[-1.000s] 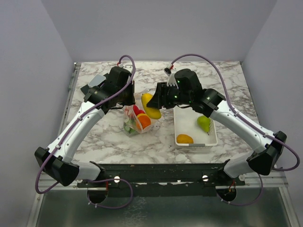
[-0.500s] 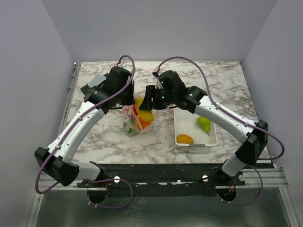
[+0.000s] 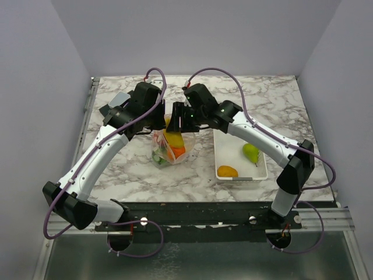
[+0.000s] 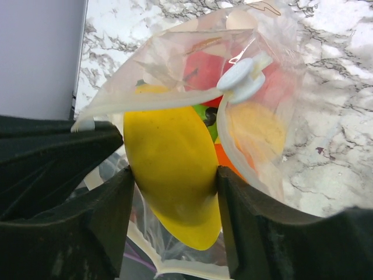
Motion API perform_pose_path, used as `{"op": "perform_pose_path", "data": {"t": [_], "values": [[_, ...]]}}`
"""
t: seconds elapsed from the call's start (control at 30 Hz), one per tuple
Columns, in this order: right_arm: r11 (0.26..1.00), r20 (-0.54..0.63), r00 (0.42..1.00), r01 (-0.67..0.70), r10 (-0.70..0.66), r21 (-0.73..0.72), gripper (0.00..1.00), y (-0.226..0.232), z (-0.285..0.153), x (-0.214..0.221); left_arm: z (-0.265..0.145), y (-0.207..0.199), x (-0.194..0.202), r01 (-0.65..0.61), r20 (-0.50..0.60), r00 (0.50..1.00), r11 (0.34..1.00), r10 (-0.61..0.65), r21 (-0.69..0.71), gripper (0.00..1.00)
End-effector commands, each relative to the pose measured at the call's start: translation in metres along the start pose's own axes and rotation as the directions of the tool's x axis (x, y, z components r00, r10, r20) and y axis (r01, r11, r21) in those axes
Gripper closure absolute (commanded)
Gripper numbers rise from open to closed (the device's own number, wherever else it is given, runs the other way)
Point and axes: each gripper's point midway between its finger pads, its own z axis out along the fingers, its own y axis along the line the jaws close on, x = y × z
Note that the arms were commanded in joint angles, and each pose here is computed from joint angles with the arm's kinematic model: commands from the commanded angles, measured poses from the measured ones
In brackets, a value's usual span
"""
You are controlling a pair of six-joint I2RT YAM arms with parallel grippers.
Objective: Place the food in the zip-top bag and seal the zipper
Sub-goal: Place the fake fruit in the zipper food storage bag.
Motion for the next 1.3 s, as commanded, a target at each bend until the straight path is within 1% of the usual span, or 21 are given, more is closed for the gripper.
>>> {"op": "perform_pose_path", "data": {"t": [0.0,0.17,0.27,0.53,0.7,0.8,0.97,1.1,1.27], "values": [[0.999,0.023,0.999,-0.031,0.031,0.015,0.37,0.006,0.004,-0.007,-0.008,-0.006,-0.005,0.009,0.025,1.000,0.999,-0.010,0.032,1.00],[0.998,0.044,0.997,-0.057,0.057,0.001,0.22,0.010,0.004,-0.011,-0.007,-0.006,-0.004,0.009,0.022,1.000,0.999,-0.010,0.031,1.00],[0.998,0.051,0.997,-0.056,0.056,-0.011,0.19,0.013,0.000,-0.012,-0.007,-0.006,-0.004,0.009,0.024,1.000,1.000,-0.010,0.030,1.00],[0.999,0.089,0.996,-0.018,0.021,-0.027,0.20,0.016,-0.026,-0.017,-0.006,-0.005,-0.006,0.010,0.027,1.000,1.000,-0.010,0.024,1.00],[1.000,0.114,0.993,0.019,-0.018,-0.007,0.22,0.011,-0.047,-0.016,-0.006,-0.004,-0.006,0.010,0.027,1.000,1.000,-0.011,0.020,1.00],[0.999,0.134,0.991,0.026,-0.030,0.031,0.22,-0.001,-0.058,-0.012,-0.006,-0.004,-0.006,0.010,0.027,1.000,1.000,-0.011,0.019,1.00],[0.989,0.171,0.984,0.018,-0.043,0.144,0.24,-0.029,-0.067,-0.008,-0.005,-0.005,-0.006,0.011,0.025,1.000,1.000,-0.012,0.021,1.00],[0.978,0.167,0.985,0.012,-0.048,0.211,0.26,-0.048,-0.067,0.000,-0.005,-0.004,-0.005,0.010,0.025,1.000,1.000,-0.010,0.020,1.00],[0.966,0.139,0.989,0.006,-0.044,0.257,0.31,-0.065,-0.058,0.014,-0.006,-0.004,-0.004,0.010,0.025,1.000,1.000,-0.010,0.019,1.00]]}}
